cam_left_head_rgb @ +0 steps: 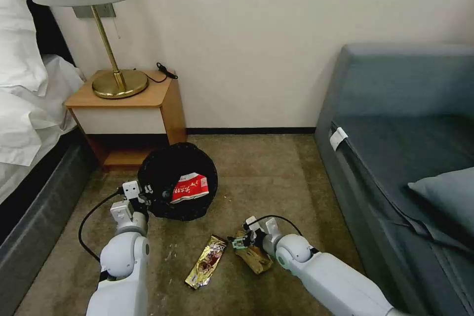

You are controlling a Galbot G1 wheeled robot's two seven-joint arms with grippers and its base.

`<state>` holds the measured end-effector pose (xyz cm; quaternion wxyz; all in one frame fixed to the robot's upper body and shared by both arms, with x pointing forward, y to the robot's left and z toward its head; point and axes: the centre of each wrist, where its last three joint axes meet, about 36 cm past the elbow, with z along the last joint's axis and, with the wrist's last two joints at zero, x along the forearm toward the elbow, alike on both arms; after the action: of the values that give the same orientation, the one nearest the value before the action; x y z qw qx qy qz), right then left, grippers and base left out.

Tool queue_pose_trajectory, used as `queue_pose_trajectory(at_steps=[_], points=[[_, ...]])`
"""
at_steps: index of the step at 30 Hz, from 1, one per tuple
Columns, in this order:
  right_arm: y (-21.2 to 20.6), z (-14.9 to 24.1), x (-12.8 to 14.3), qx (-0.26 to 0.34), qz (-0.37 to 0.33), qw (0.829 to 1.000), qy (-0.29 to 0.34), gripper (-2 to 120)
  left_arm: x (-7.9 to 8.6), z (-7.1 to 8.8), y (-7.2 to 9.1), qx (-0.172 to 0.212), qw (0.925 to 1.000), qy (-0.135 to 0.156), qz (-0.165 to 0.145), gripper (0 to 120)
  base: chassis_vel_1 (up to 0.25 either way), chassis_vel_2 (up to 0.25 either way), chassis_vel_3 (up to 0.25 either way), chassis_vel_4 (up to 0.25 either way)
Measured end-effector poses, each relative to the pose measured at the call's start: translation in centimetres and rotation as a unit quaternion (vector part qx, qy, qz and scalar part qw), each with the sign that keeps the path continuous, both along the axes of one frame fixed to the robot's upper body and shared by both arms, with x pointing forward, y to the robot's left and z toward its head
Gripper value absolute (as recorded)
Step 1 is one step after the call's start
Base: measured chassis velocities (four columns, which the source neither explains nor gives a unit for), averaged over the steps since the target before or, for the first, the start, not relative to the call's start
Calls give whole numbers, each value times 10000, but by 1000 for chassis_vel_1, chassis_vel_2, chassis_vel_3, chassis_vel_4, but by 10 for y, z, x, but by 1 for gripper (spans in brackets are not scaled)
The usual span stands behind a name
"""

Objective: Pick up the trash bin, then pick up the garbage on the floor and place it into the trash bin.

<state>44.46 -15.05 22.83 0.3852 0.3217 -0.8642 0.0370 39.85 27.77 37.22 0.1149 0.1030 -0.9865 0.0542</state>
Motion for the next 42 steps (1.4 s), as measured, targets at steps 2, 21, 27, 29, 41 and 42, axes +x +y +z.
queue_pose_trajectory(at_steps=[2, 21, 27, 29, 41, 42], points=[[-2, -3, -2, -14, -3, 10000, 36, 100, 0, 0, 0, -2, 10000, -1, 7, 1, 0, 0, 0, 0], [-29, -31, -12, -23, -91, 9996, 279, 100, 0, 1, 1, -11, 10000, -34, 16, 1, 0, 0, 0, 0], [-30, -37, -10, 33, -122, 9993, 358, 100, 0, 2, 0, -8, 10000, -37, 17, 1, 0, 0, 0, 0], [-32, -40, -10, 42, -137, 9992, 375, 100, 0, 2, 0, -8, 10000, -40, 16, 1, 0, 0, 0, 0], [-44, -49, -12, 36, -72, 9994, 324, 96, 1, 5, -1, -7, 10000, -62, 8, 1, 0, 0, 0, 0], [-45, -50, -13, 38, -67, 9996, 289, 93, 1, 5, -1, -7, 10000, -64, 9, 1, 0, 0, 0, 0]])
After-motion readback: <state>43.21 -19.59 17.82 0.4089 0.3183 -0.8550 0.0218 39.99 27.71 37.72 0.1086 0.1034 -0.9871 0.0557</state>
